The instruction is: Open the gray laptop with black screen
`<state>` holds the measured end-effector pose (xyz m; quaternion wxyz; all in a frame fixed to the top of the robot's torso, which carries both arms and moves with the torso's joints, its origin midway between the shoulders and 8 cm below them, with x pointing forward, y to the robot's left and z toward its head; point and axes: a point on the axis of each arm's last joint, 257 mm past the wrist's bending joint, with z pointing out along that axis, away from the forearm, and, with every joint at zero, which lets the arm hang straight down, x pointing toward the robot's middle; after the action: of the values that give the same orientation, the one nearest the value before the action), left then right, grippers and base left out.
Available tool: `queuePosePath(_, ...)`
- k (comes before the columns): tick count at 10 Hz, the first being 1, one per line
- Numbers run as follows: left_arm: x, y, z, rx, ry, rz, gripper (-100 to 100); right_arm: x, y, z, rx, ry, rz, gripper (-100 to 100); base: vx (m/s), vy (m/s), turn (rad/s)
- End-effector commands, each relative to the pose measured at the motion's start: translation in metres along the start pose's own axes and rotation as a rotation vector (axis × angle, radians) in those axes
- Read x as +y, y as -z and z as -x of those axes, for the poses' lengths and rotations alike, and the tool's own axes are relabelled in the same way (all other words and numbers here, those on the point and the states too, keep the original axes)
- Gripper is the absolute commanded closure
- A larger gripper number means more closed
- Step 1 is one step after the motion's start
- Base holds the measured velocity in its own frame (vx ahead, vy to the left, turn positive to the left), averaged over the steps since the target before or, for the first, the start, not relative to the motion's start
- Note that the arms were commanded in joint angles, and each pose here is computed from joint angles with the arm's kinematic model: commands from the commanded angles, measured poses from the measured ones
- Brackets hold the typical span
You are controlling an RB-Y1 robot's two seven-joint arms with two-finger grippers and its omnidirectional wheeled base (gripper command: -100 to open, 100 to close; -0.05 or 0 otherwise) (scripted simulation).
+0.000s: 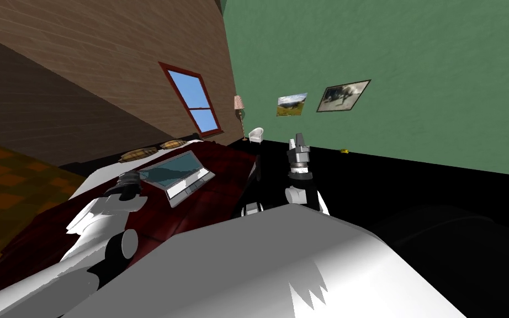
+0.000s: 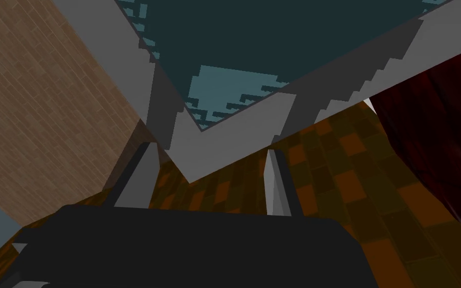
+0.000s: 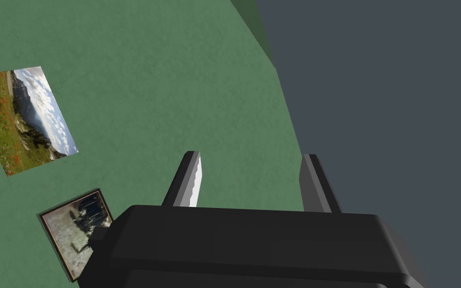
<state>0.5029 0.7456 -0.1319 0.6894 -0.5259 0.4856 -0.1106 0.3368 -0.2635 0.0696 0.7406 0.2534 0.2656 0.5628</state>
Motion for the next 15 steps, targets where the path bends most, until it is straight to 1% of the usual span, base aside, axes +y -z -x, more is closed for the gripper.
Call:
queuePosePath(1,0.002,0.003,-0.03,0.056,-0.001,-0.03,100,0.0,0.0,0.0,0.0,0.0,0.0,0,0.066,-0.042,0.097)
queuePosePath(2,0.002,0.003,-0.03,0.055,-0.007,-0.03,100,0.0,0.0,0.0,0.0,0.0,0.0,0,0.011,-0.015,-0.007)
queuePosePath(3,0.002,0.007,-0.052,0.091,0.009,-0.054,100,0.0,0.0,0.0,0.0,0.0,0.0,0,0.086,-0.049,0.344)
queuePosePath(4,-0.005,0.007,-0.051,0.09,0.031,-0.075,100,0.0,0.0,0.0,0.0,0.0,0.0,0,0.113,-0.079,0.23)
queuePosePath(5,-0.011,0.008,-0.053,0.098,0.024,-0.104,100,0.0,0.0,0.0,0.0,0.0,0.0,0,0.052,-0.033,0.038)
queuePosePath(6,-0.012,0.008,-0.054,0.097,0.003,-0.106,100,0.0,0.0,0.0,0.0,0.0,0.0,0,0.006,0.009,-0.013)
queuePosePath(7,-0.012,0.008,-0.054,0.097,-0.003,-0.106,100,0.0,0.0,0.0,0.0,0.0,0.0,0,-0.013,0.022,-0.029)
queuePosePath(8,-0.012,0.013,-0.072,0.121,0.031,-0.128,100,0.0,0.0,0.0,0.0,0.0,0.0,0,0.098,-0.038,0.326)
queuePosePath(9,-0.019,0.014,-0.072,0.12,0.039,-0.154,100,0.0,0.0,0.0,0.0,0.0,0.0,0,0.126,-0.075,0.244)
queuePosePath(10,-0.027,0.015,-0.072,0.119,0.021,-0.185,100,0.0,0.0,0.0,0.0,0.0,0.0,0,0.052,-0.044,0.064)
queuePosePath(11,-0.027,0.015,-0.072,0.117,0.003,-0.186,100,0.0,0.0,0.0,0.0,0.0,0.0,0,-0.001,-0.005,0.007)
queuePosePath(12,-0.028,0.021,-0.088,0.134,0.033,-0.209,100,0.0,0.0,0.0,0.0,0.0,0.0,0,0.084,-0.034,0.285)
queuePosePath(13,-0.038,0.023,-0.087,0.127,0.02,-0.252,100,0.0,0.0,0.0,0.0,0.0,0.0,0,0.1,-0.077,0.235)
queuePosePath(14,-0.042,0.024,-0.085,0.118,0.012,-0.267,100,0.0,0.0,0.0,0.0,0.0,0.0,0,0.045,-0.043,0.067)
queuePosePath(15,-0.042,0.024,-0.085,0.117,0.009,-0.267,100,0.0,0.0,0.0,0.0,0.0,0.0,0,0.011,-0.006,-0.008)
